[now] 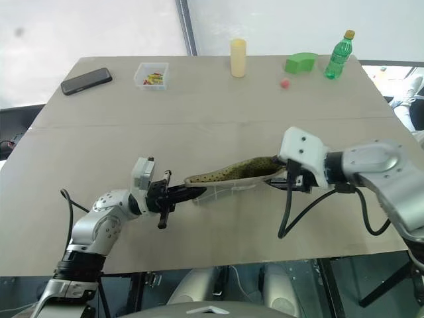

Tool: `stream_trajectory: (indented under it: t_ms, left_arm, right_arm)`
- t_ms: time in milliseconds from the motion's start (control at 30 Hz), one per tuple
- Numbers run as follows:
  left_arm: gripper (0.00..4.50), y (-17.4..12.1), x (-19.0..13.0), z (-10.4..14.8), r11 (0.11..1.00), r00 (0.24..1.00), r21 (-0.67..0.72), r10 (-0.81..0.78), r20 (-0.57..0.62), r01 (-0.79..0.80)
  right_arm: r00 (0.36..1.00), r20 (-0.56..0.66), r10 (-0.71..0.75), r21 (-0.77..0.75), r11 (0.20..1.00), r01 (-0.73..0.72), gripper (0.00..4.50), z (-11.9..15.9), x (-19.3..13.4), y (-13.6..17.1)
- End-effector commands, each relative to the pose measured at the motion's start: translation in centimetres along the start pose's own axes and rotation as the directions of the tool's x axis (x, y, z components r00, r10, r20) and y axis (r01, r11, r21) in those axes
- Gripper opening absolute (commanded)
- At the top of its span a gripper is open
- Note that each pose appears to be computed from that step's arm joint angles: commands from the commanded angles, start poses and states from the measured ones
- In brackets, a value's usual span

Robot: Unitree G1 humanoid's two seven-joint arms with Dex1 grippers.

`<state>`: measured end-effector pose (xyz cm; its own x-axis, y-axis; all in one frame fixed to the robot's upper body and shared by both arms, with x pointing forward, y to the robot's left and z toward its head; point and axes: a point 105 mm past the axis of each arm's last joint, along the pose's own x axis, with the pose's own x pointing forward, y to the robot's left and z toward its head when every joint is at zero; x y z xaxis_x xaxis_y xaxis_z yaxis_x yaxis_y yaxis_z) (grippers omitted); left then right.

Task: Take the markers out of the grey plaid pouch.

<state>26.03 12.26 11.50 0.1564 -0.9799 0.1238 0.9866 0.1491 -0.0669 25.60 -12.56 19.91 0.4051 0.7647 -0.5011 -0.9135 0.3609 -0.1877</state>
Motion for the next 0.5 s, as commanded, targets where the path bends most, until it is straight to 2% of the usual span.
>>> stream_trajectory:
  t_ms: [33,167,267,367,400,433,467,500]
  left_arm:
    - [0.0,0.2,0.3,1.2,0.995,0.999,0.097,-0.019,0.028,0.016]
    - [0.0,0.8,0.4,2.3,0.989,0.999,0.146,-0.021,0.047,0.014]
    - [0.0,0.9,0.2,2.1,0.992,0.999,0.118,-0.039,0.027,0.035]
    - [0.0,0.8,0.1,1.9,0.995,0.998,0.082,-0.054,0.019,0.052]
    - [0.0,0.8,0.0,1.9,0.996,0.998,0.075,-0.054,0.02,0.053]
    - [0.0,0.8,0.0,1.9,0.996,0.998,0.07,-0.055,0.021,0.053]
    - [0.0,0.8,0.0,1.9,0.996,0.998,0.065,-0.056,0.022,0.054]
    - [0.0,0.8,0.1,1.9,0.997,0.998,0.059,-0.055,0.026,0.053]
  right_arm:
    - [0.999,0.037,-0.038,0.059,0.998,0.036,2.49,0.8,-0.8,0.0]
    - [0.992,0.11,-0.066,0.095,0.994,0.055,2.49,2.2,-0.1,0.0]
    - [0.986,0.161,-0.051,0.107,0.994,0.034,2.49,3.3,0.2,0.4]
    - [0.96,0.28,-0.028,0.133,0.991,-0.01,2.49,5.3,0.0,0.7]
    - [0.954,0.299,-0.033,0.139,0.99,-0.01,2.06,5.7,0.0,0.6]
    - [0.952,0.303,-0.038,0.146,0.989,-0.007,1.95,5.8,0.1,0.6]
    - [0.954,0.298,-0.042,0.15,0.989,-0.004,1.62,5.8,0.3,0.7]
    - [0.961,0.271,-0.06,0.146,0.989,0.02,1.15,5.4,0.6,0.6]
